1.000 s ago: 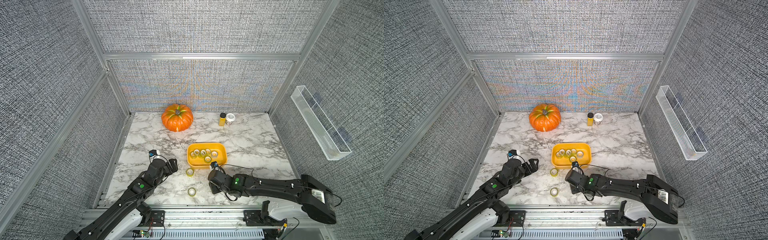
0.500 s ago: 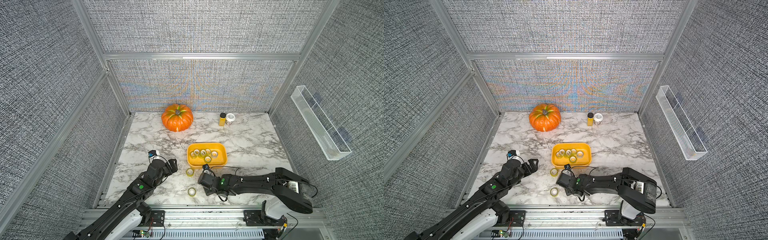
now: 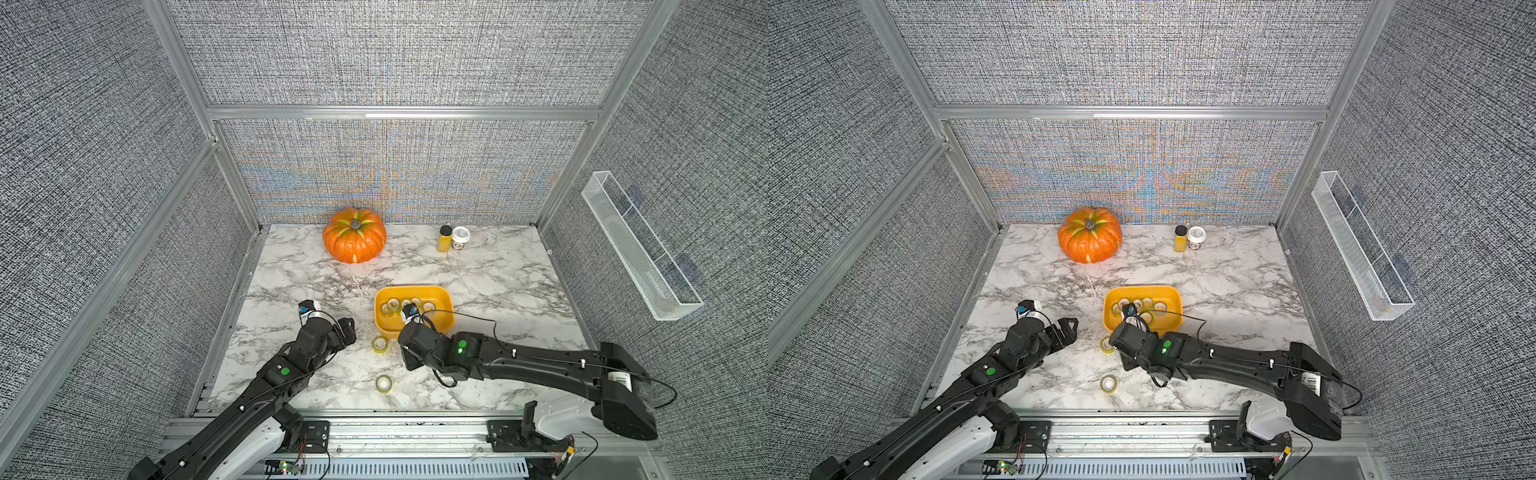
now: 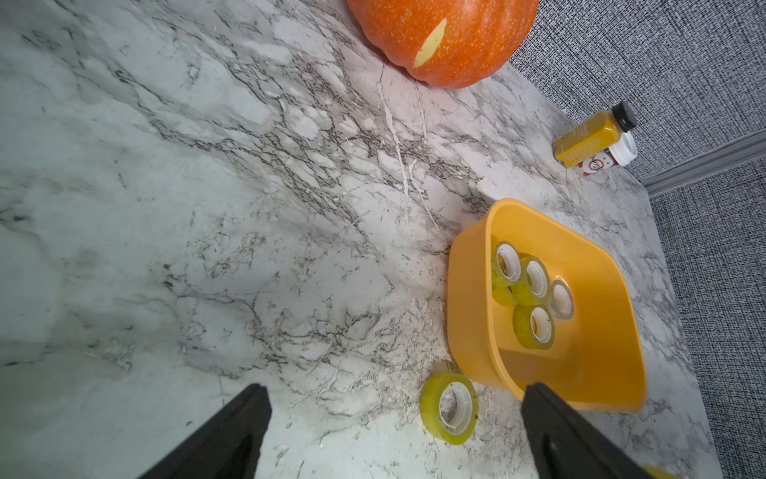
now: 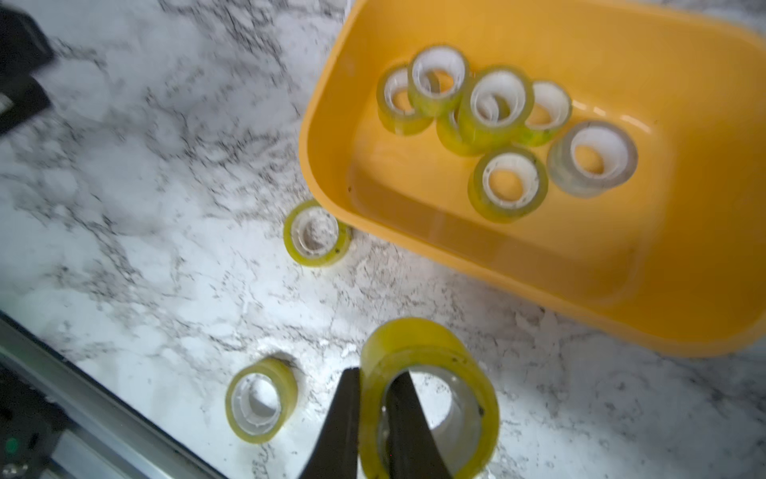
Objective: Put the transparent tape into the storage box
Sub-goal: Pick up the tape from the center of the board, then place the tape in the storage box.
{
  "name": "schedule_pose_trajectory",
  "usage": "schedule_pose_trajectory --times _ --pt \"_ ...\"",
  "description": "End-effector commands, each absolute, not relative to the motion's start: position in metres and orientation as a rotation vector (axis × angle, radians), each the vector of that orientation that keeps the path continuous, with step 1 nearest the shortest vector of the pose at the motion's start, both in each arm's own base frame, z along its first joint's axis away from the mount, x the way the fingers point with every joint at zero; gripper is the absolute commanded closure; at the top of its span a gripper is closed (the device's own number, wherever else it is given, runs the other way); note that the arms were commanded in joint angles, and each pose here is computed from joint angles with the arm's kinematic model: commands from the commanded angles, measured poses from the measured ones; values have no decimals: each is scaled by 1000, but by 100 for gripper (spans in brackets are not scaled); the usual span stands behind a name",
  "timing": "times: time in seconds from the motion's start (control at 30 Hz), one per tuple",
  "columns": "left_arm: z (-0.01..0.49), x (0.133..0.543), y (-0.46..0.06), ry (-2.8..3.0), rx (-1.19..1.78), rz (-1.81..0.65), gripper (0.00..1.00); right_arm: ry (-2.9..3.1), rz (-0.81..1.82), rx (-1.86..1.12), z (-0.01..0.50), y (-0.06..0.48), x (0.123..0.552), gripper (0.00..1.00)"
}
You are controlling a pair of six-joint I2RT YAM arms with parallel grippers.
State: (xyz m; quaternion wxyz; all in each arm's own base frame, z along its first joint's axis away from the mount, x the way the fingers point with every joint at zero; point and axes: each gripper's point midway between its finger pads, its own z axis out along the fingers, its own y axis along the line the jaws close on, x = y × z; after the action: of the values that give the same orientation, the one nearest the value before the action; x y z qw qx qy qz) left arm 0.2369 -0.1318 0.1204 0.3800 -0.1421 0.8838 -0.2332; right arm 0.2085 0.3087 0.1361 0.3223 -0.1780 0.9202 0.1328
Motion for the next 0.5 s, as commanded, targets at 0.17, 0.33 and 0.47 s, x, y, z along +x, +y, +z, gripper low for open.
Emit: schedule_pose_trajectory --times 0.17,0.33,0.47 --pt "131 239 -159 2255 -297 -757 0 2335 296 -448 169 299 281 93" --pt "126 239 -160 2275 -297 -752 0 2386 266 -429 140 288 314 93" --pt "124 238 -159 2280 -295 -743 0 2444 263 -404 117 284 328 92"
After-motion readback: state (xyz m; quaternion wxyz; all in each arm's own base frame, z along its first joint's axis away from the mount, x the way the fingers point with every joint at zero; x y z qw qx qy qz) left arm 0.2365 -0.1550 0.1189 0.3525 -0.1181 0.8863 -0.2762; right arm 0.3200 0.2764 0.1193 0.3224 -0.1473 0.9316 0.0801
